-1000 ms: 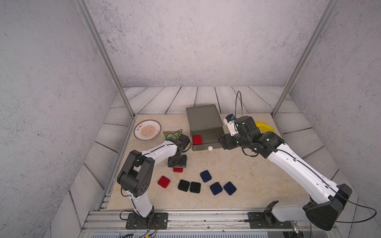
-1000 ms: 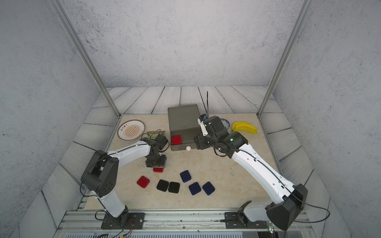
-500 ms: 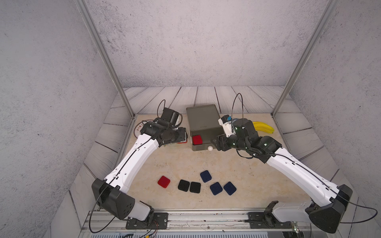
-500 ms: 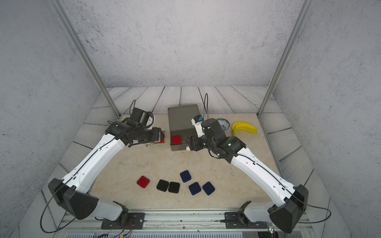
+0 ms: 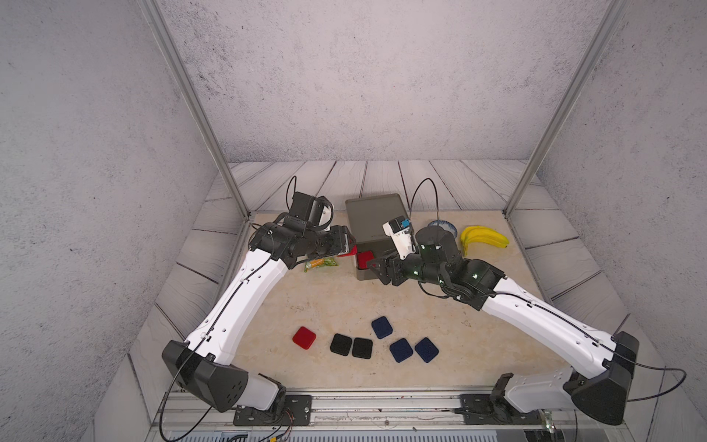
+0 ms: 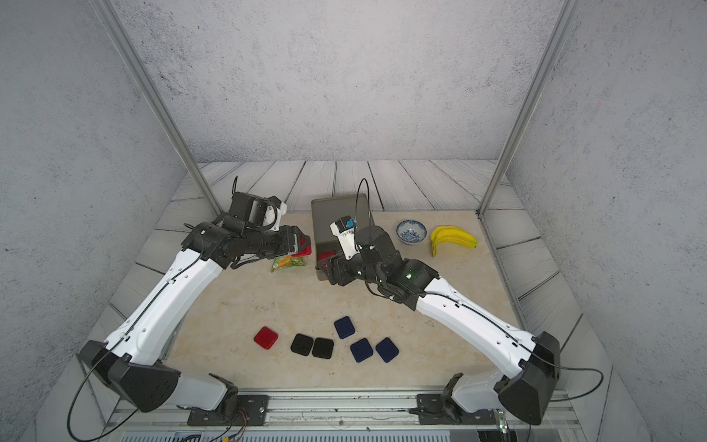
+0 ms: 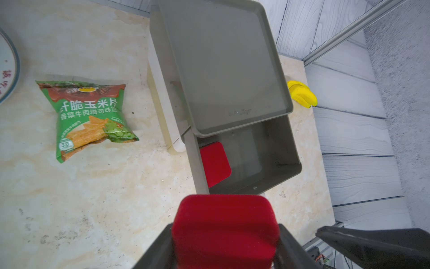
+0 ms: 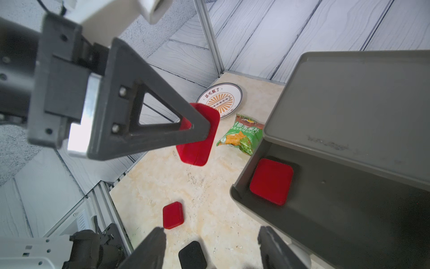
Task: Place the brooch boxes into the drawer by color
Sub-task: Pick up the brooch box from the center of the board.
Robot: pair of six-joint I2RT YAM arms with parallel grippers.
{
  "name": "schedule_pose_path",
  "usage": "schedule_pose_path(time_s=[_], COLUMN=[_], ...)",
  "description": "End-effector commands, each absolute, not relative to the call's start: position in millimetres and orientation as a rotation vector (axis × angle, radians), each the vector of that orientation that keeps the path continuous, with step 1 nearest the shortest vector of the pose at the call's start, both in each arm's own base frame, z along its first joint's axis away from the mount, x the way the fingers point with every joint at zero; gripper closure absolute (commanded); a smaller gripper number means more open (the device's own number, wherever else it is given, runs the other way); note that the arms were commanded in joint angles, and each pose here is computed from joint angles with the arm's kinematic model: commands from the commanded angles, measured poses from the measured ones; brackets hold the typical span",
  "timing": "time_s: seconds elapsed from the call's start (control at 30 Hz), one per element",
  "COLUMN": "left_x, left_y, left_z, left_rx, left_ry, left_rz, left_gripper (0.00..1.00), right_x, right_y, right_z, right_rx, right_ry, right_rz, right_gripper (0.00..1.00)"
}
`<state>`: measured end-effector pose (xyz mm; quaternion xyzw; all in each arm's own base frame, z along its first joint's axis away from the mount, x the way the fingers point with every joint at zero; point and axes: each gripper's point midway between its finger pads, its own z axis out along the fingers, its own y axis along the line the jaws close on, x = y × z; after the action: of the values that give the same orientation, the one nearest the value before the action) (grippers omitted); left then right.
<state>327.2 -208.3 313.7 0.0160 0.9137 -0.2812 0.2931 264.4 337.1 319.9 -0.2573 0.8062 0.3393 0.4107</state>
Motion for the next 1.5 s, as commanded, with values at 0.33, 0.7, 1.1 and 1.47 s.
schedule_pose_path(time_s=[0.33, 0.7, 1.1, 1.47], left_x=[318, 313, 307, 300], left_y=[-227, -230, -226, -223], left_z=[343, 348, 349, 350], left_rx=[0.0, 0.006, 0.014, 0.014], left_ry=[2.306, 2.287, 2.282, 2.267], left_rz=[-1.01, -1.057, -1.049, -1.063], left_gripper=[0.47, 0.47, 0.47, 0.43], right_x=[283, 297, 307, 304], right_y=[365, 386, 389, 369], right_z=[339, 353, 355, 371], right_rx=[-0.584, -0.583, -0.559, -0.499], right_ry=[1.966, 1.924, 1.938, 1.838], right_rz=[0.923, 0.944, 0.914, 0.888], right_gripper=[0.31, 0.31, 0.38, 1.0])
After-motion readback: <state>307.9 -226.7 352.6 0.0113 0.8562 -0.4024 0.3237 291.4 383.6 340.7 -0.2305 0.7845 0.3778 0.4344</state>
